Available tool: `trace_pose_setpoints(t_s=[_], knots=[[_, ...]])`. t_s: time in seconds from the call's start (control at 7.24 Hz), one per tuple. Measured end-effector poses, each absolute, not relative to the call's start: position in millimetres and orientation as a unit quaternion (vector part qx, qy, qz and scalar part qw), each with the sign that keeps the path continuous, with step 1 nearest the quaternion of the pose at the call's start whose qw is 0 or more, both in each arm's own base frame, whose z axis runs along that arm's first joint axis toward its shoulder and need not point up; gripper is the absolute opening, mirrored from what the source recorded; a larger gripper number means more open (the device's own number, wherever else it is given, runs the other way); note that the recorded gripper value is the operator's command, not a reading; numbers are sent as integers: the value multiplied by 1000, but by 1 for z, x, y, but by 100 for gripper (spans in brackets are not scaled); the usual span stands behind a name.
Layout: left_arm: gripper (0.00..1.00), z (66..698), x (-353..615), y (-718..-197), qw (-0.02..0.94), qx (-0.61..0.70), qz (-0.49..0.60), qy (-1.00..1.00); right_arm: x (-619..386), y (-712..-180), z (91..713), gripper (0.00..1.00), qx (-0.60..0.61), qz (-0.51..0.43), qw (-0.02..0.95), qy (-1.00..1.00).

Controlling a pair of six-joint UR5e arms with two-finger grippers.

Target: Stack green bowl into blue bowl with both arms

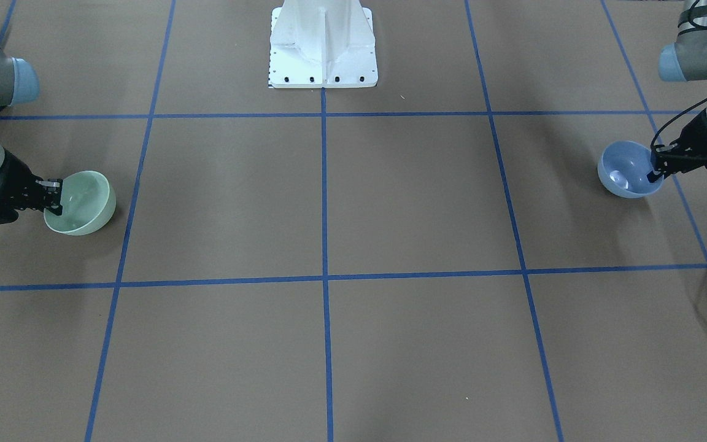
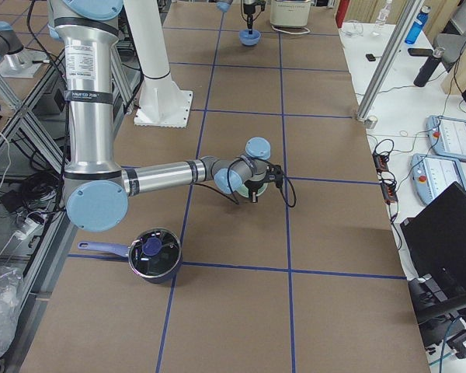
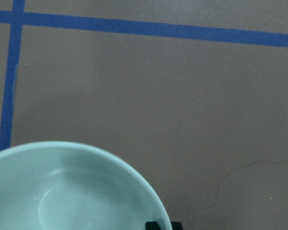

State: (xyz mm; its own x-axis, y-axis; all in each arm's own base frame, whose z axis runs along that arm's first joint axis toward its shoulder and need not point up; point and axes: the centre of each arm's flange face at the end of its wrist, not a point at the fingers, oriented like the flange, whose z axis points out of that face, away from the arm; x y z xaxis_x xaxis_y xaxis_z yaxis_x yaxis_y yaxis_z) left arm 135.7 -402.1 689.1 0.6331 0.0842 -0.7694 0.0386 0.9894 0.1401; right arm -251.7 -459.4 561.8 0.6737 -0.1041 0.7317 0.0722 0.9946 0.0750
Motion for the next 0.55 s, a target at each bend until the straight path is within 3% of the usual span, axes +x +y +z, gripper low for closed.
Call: trace_pose_setpoints(t_s=[0.55], knots=[[0, 628, 150, -417, 871, 57, 38, 486, -260, -482, 518, 0, 26, 1, 905, -425]])
